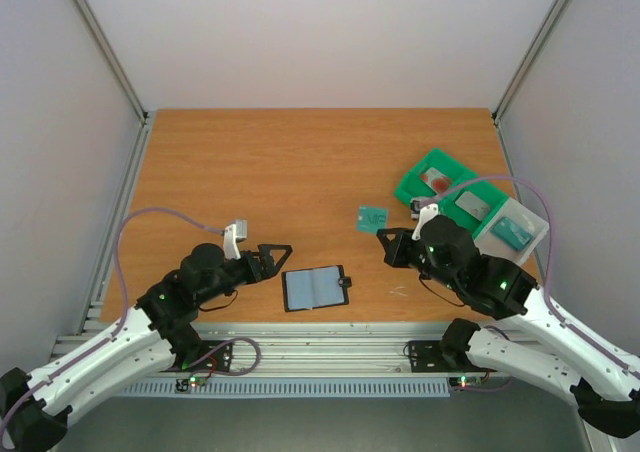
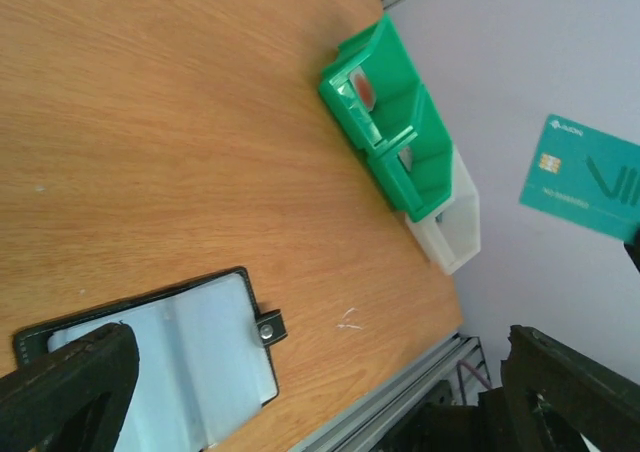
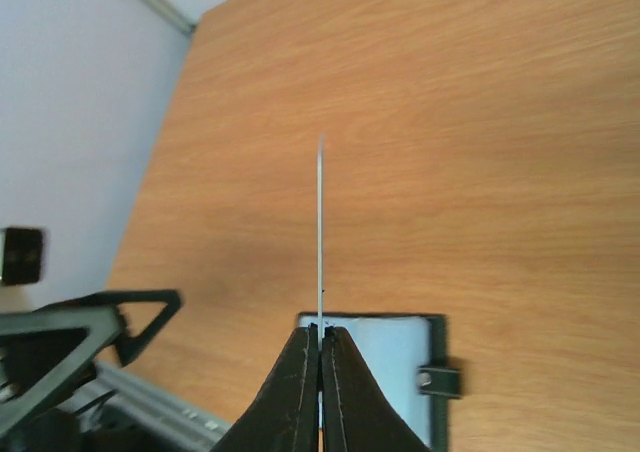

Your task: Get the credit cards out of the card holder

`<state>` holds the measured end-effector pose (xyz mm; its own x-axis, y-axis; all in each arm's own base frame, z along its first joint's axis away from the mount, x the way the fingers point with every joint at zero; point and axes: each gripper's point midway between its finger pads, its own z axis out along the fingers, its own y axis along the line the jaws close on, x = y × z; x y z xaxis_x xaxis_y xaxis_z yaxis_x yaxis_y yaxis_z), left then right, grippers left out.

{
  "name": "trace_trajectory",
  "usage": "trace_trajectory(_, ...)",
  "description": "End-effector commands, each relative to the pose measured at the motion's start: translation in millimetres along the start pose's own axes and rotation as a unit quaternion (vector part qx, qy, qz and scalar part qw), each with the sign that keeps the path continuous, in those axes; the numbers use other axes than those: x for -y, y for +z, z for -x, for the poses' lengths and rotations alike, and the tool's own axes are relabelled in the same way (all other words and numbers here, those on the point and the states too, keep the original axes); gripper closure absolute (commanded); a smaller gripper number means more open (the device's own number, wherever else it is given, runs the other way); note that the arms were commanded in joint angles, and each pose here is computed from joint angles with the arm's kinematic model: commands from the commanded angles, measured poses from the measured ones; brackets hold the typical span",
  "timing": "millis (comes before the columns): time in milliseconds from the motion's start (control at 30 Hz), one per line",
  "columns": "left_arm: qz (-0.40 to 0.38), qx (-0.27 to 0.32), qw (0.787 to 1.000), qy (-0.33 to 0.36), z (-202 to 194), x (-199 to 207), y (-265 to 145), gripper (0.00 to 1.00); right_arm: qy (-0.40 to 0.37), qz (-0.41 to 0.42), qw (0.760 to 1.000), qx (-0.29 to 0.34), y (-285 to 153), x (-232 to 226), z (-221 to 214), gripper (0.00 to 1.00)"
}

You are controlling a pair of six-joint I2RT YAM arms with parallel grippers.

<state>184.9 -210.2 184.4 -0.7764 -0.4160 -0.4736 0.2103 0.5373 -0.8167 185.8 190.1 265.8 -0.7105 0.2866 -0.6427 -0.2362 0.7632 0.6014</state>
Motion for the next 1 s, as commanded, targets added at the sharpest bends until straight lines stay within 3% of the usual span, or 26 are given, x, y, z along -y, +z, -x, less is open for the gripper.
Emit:
trace_trajectory(0, 0.017, 0.000, 0.999, 0.036, 4.5, 2.6, -8.0, 0.01, -0.028, -0.075, 0.997, 0.019, -3.3, 29.4, 14.8, 0.99)
trace_trajectory(433, 0.036, -0.025, 0.997, 0.062, -4.3, -4.1, -20.0, 0.01, 0.030, -0.165, 0.986, 0.016, -14.3, 89.5, 53.0, 0.99)
trace_trajectory(667, 0.031, -0.030, 0.997, 0.064, -7.6, -3.7, -25.0, 0.01, 0.094, -0.171, 0.981, 0.011, -26.3, 117.2, 75.1, 0.99)
trace_trajectory(967, 0.028, -0.053, 0.996, 0.067, -15.6, -3.2, -29.4, 0.01, 0.120, -0.283, 0.949, 0.068, -73.7, 178.9, 110.5, 0.99)
